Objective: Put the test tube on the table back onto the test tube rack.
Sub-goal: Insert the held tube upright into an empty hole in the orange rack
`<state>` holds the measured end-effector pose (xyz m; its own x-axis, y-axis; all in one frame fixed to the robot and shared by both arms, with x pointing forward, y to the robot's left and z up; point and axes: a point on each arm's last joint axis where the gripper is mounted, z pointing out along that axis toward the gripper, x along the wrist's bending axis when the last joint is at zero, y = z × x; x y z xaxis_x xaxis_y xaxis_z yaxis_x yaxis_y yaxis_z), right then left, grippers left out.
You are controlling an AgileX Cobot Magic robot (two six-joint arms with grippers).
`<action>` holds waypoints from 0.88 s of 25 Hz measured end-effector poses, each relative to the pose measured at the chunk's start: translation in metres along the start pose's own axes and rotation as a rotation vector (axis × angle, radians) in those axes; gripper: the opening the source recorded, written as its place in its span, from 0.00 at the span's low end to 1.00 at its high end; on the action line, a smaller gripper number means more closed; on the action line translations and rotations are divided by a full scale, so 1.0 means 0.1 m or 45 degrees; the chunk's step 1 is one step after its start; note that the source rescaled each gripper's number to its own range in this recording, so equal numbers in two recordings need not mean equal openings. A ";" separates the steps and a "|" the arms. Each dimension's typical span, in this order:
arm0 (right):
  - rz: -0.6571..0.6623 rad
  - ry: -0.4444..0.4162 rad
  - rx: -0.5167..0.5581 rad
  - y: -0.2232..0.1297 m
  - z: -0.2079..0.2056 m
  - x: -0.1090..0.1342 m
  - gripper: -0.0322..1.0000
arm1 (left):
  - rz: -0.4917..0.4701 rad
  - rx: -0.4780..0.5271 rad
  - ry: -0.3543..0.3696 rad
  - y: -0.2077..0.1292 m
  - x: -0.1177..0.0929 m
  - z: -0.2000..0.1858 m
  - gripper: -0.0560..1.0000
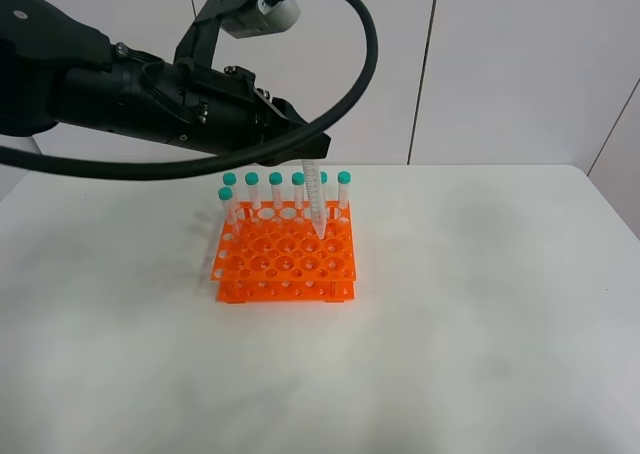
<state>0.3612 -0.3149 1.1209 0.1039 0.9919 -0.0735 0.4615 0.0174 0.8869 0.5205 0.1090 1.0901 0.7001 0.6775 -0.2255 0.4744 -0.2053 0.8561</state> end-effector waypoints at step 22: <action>0.078 0.092 -0.162 -0.61 -1.12 0.08 0.38 | 0.025 0.002 -0.003 0.00 0.00 0.00 0.05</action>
<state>0.2350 -0.2934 1.1175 0.0629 0.9980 0.0117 0.3405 -0.0325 0.9397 0.5202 0.1089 1.0900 0.7107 0.6716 -0.2095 0.4613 -0.2200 0.8596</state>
